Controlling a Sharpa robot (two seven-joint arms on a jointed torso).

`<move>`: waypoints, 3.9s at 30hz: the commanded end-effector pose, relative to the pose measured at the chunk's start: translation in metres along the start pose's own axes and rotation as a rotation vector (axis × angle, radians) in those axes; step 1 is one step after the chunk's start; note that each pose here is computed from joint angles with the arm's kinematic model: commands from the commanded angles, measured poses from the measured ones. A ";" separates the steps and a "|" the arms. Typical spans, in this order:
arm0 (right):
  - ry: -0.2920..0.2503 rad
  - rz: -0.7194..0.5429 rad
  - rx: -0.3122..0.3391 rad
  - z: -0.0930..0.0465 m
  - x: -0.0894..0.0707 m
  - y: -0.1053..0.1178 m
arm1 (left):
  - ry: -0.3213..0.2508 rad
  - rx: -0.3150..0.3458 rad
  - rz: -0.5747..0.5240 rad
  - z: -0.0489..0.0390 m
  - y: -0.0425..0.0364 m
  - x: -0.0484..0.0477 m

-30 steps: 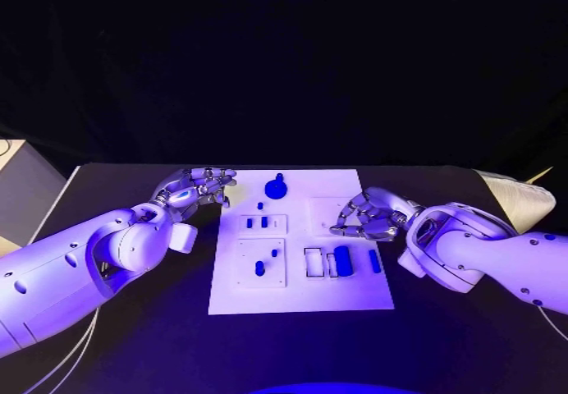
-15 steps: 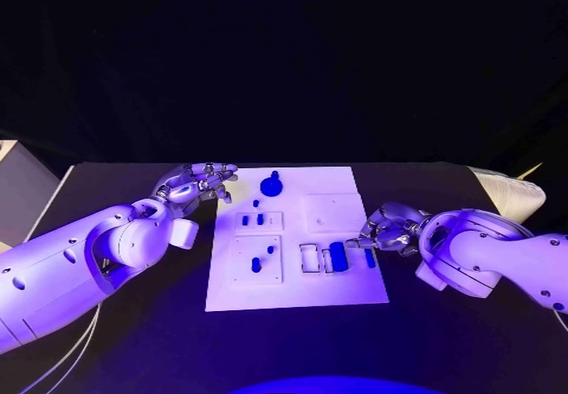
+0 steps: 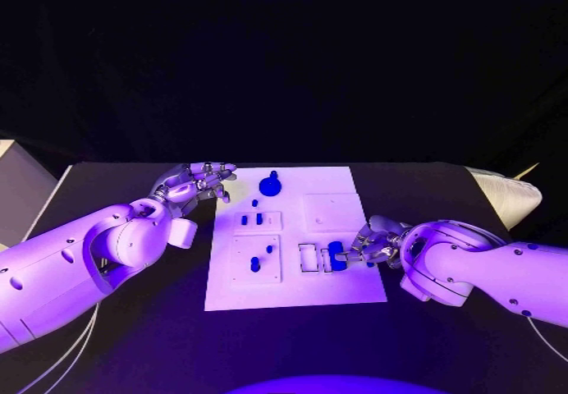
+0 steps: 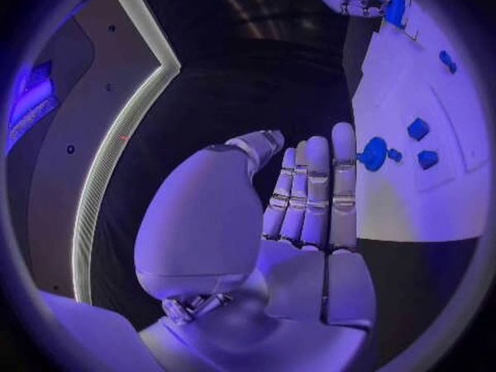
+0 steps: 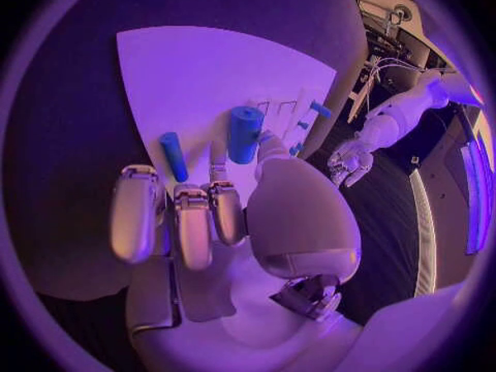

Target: Assemble the parts on the task board

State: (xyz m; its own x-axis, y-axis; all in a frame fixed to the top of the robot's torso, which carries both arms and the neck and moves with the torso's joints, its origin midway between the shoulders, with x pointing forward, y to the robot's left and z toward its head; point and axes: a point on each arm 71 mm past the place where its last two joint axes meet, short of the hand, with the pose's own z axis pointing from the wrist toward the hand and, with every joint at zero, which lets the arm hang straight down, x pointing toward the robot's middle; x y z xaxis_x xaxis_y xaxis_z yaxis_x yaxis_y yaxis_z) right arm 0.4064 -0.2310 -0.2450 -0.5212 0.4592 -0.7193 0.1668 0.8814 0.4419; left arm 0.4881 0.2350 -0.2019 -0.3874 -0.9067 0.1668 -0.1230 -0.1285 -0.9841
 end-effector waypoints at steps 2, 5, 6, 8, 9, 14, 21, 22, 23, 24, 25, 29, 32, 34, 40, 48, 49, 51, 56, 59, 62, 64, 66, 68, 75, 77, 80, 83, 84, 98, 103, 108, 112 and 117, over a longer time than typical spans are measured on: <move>0.002 -0.002 0.037 0.006 0.005 -0.002 | 0.009 0.008 -0.001 0.0000 -0.0009 0.0018; 0.014 0.001 0.040 0.009 0.010 0.000 | 0.011 0.008 -0.001 -0.0001 -0.0009 0.0020; 0.018 0.003 0.040 0.010 0.011 0.001 | 0.012 0.008 -0.001 -0.0001 -0.0009 0.0020; 0.022 0.007 0.036 0.011 0.014 0.003 | 0.012 0.008 -0.001 -0.0003 -0.0008 0.0018; 0.024 0.008 0.034 0.011 0.015 0.004 | 0.012 0.007 -0.001 -0.0003 -0.0008 0.0017; 0.029 0.014 0.023 0.013 0.020 0.009 | 0.011 0.006 -0.001 -0.0006 -0.0005 0.0012; 0.021 0.018 0.026 0.014 0.020 0.010 | 0.009 0.004 0.001 -0.0012 -0.0003 0.0001; 0.021 0.018 0.027 0.014 0.020 0.010 | 0.009 0.004 0.001 -0.0012 -0.0003 -0.0001; 0.021 0.017 0.028 0.015 0.020 0.010 | 0.009 0.004 0.001 -0.0012 -0.0003 -0.0002; 0.020 0.017 0.029 0.015 0.020 0.010 | 0.008 0.003 0.001 -0.0013 -0.0003 -0.0003; 0.019 0.016 0.029 0.015 0.020 0.010 | 0.008 0.003 0.001 -0.0014 -0.0002 -0.0005; 0.009 0.018 0.027 0.013 0.019 0.009 | 0.007 0.003 0.002 -0.0016 -0.0002 -0.0011; -0.003 0.027 0.025 0.010 0.017 0.007 | 0.006 0.001 0.003 -0.0018 -0.0001 -0.0016; -0.009 0.033 0.024 0.007 0.016 0.006 | 0.005 0.001 0.003 -0.0019 0.0000 -0.0019; -0.014 0.057 0.011 -0.006 0.008 0.009 | 0.003 -0.002 0.004 -0.0023 0.0003 -0.0029; 0.019 0.051 -0.023 -0.013 0.009 0.024 | 0.007 -0.004 0.003 -0.0019 0.0008 -0.0018; 0.025 0.046 -0.028 -0.012 0.010 0.027 | 0.007 -0.004 0.003 -0.0018 0.0009 -0.0018; 0.038 0.037 -0.035 -0.011 0.012 0.031 | 0.008 -0.005 0.003 -0.0018 0.0009 -0.0015; 0.061 0.021 -0.042 -0.006 0.019 0.038 | 0.010 -0.006 0.003 -0.0019 0.0010 -0.0014; 0.071 0.012 -0.046 -0.004 0.023 0.041 | 0.009 -0.006 0.003 -0.0020 0.0010 -0.0015; 0.074 0.002 -0.051 -0.001 0.026 0.045 | 0.010 -0.006 0.003 -0.0021 0.0009 -0.0013; 0.071 -0.005 -0.055 0.000 0.026 0.047 | 0.010 -0.006 0.003 -0.0022 0.0009 -0.0013; 0.067 -0.011 -0.058 0.001 0.027 0.048 | 0.011 -0.006 0.003 -0.0022 0.0009 -0.0012; 0.064 -0.017 -0.060 0.002 0.027 0.050 | 0.011 -0.006 0.003 -0.0022 0.0009 -0.0011; 0.061 -0.026 -0.065 0.005 0.028 0.053 | 0.010 -0.006 0.003 -0.0024 0.0008 -0.0015; 0.063 -0.027 -0.068 0.006 0.029 0.055 | 0.010 -0.007 0.003 -0.0024 0.0008 -0.0014; 0.066 -0.029 -0.070 0.006 0.030 0.056 | 0.010 -0.007 0.003 -0.0025 0.0008 -0.0014; 0.068 -0.032 -0.069 0.007 0.030 0.056 | 0.010 -0.007 0.003 -0.0025 0.0007 -0.0015; 0.067 -0.031 -0.069 0.008 0.030 0.056 | 0.010 -0.007 0.003 -0.0026 0.0007 -0.0015; 0.048 -0.032 -0.079 0.010 0.030 0.060 | 0.007 -0.008 0.005 -0.0030 0.0007 -0.0022; 0.071 -0.036 -0.099 0.008 0.033 0.063 | 0.007 -0.009 0.005 -0.0030 0.0006 -0.0023; 0.078 -0.039 -0.113 0.003 0.034 0.063 | 0.006 -0.009 0.005 -0.0032 0.0007 -0.0026; 0.068 -0.043 -0.112 0.001 0.032 0.058 | 0.005 -0.010 0.006 -0.0033 0.0008 -0.0033; 0.056 -0.048 -0.118 -0.003 0.028 0.054 | 0.004 -0.012 0.006 -0.0035 0.0012 -0.0036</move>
State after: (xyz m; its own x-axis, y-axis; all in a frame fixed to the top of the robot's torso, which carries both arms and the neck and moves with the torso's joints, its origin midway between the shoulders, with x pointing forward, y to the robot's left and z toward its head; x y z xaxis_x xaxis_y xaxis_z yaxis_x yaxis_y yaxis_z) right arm 0.3994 -0.1727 -0.2413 -0.5701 0.4310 -0.6994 0.0838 0.8774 0.4724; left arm 0.4867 0.2413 -0.2042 -0.3795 -0.9113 0.1597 -0.1358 -0.1159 -0.9839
